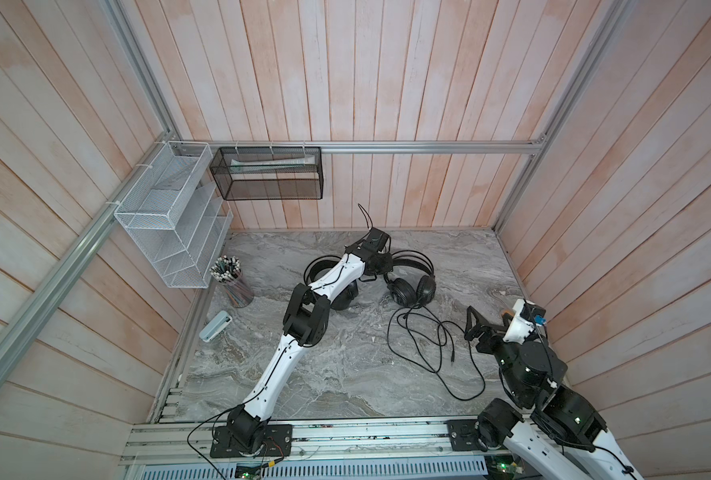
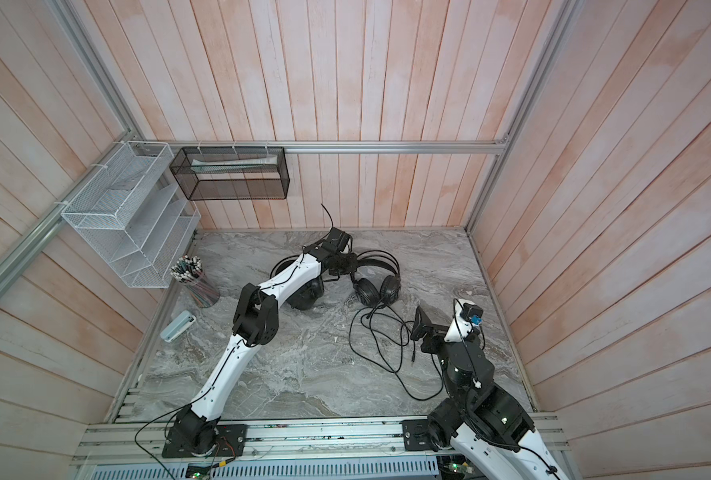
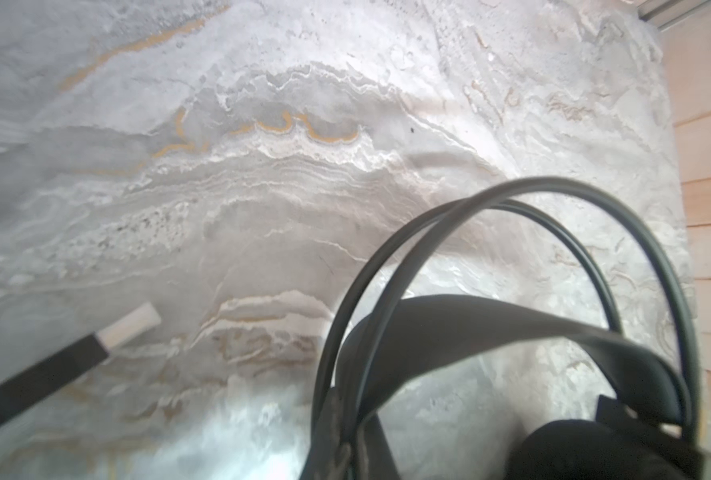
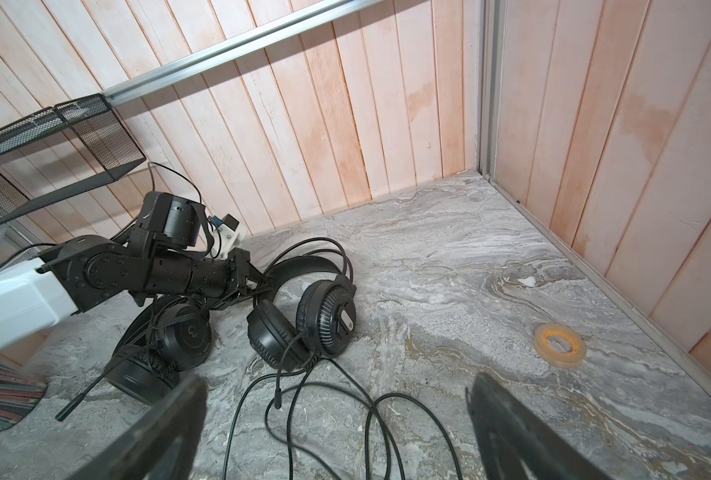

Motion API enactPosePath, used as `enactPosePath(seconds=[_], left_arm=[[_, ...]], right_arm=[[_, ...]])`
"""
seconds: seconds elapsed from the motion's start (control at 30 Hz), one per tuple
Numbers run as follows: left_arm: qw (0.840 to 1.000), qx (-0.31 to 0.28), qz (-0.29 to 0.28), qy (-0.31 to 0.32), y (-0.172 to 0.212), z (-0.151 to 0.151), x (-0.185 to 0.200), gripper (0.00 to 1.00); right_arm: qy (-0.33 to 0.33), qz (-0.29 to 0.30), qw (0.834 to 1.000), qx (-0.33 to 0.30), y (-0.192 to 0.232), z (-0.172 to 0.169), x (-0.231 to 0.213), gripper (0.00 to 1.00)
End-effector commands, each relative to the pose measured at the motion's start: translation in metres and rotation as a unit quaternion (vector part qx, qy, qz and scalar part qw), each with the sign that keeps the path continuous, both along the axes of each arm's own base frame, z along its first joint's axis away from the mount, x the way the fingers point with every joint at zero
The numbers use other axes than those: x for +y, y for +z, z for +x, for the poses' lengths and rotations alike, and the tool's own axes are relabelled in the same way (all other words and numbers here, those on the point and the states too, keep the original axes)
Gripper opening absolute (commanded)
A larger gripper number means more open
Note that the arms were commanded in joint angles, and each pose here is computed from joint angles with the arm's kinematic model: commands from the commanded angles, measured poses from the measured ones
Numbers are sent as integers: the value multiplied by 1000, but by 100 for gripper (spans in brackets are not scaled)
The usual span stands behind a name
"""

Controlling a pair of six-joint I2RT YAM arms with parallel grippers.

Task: Wrap the headphones
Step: 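Grasp the second black headphones' headband with the left gripper and drag it toward the robot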

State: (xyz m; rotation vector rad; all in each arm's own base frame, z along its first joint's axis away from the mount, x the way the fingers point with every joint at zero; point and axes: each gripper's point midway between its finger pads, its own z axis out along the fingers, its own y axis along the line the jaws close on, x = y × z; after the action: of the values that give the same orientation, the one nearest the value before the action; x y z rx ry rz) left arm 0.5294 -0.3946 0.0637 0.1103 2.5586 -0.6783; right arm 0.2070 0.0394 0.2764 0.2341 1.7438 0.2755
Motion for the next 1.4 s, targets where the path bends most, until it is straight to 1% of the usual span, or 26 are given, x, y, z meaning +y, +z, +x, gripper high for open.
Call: enactPosePath(seconds=[0.0, 0.13, 0.23, 0.33, 0.43, 0.5, 0.57, 0.67, 0.77, 0.87, 0.97, 1.03, 1.13, 1.37], left_arm=[[999, -24, -39, 14, 48, 2, -4, 0], [996, -33, -72, 32, 82, -3, -5, 0], [993, -39, -99, 56, 111, -15, -5, 0], [987, -53, -124, 85, 140, -35, -5, 0], [981, -64, -142, 116, 163, -64, -2, 0], [977, -70, -155, 130, 173, -89, 0, 0], [973, -62, -163, 152, 171, -109, 11, 0], [964, -37, -190, 183, 163, -143, 31, 0], [957, -48, -194, 211, 163, -179, 52, 0], [949, -70, -209, 223, 172, -217, 65, 0], [948, -69, -207, 231, 167, -256, 73, 0], [945, -54, -200, 252, 156, -273, 85, 0], [940, -23, -206, 270, 135, -297, 100, 0], [927, 43, -180, 327, 77, -345, 137, 0]], right_arm=[[0, -4, 1000, 1, -3, 1, 1, 100], [0, -9, 1000, 6, -6, 3, 3, 100], [0, -14, 1000, 12, -8, 4, 4, 100], [2, -17, 1000, 15, -9, 5, 5, 99], [2, -17, 1000, 17, -9, 5, 5, 99], [1, -16, 1000, 16, -9, 5, 5, 99], [1, -16, 1000, 15, -9, 5, 5, 99], [4, -16, 1000, 14, -8, 5, 5, 99], [9, -16, 1000, 14, -8, 5, 7, 99], [14, -17, 1000, 16, -9, 5, 10, 99], [19, -16, 1000, 14, -7, 5, 11, 99], [21, -17, 1000, 15, -8, 5, 12, 99], [26, -17, 999, 14, -7, 5, 14, 98], [41, -21, 999, 19, -10, 6, 21, 98]])
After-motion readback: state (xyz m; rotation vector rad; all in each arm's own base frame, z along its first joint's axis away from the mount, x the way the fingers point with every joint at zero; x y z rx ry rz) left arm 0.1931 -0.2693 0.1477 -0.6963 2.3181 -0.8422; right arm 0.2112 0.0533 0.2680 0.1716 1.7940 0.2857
